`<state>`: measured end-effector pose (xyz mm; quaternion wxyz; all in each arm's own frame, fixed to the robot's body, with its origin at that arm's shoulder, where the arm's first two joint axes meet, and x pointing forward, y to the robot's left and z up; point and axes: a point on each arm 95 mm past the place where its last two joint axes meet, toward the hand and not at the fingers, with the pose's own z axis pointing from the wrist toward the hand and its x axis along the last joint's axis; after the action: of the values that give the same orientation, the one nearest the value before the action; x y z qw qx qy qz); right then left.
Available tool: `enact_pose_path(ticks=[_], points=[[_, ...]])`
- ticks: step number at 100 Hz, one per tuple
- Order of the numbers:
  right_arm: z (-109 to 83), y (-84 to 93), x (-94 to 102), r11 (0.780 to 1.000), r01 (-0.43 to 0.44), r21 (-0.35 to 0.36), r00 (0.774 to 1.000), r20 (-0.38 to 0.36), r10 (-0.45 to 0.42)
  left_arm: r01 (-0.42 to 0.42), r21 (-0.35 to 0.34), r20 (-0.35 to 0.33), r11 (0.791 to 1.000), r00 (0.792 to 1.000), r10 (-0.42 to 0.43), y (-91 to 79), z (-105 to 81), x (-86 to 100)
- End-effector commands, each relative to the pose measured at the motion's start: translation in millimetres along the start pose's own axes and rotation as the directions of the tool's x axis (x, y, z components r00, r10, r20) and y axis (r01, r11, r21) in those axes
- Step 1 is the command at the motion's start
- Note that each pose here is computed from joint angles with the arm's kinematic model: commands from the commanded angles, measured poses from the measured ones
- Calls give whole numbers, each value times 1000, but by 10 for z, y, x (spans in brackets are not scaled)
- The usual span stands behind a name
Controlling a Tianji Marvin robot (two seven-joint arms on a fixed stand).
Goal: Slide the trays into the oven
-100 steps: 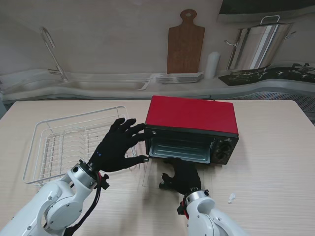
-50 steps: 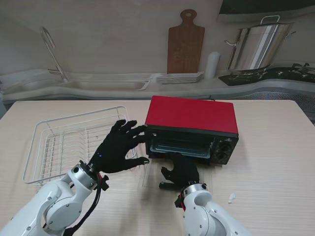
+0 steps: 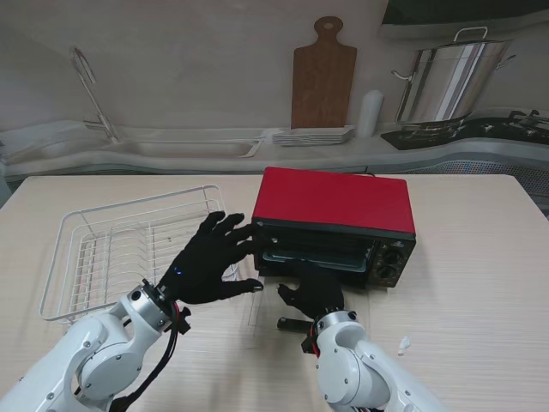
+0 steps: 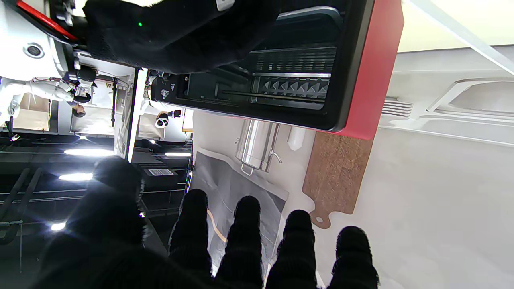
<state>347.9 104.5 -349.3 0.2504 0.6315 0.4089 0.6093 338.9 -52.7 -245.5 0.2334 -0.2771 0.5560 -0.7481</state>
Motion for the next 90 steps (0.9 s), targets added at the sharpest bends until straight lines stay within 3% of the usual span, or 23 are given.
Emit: enact_pose_path(ticks=[1,90], points=[[14,-25,63,1000,-12,17,1000,-6,12,-2,-16,-8,1000,1000,2,2,6,34],[201,6,142,1000,-14,27,1000,13,14,-13,-25,-17,1000,1000,13,9,17,31]])
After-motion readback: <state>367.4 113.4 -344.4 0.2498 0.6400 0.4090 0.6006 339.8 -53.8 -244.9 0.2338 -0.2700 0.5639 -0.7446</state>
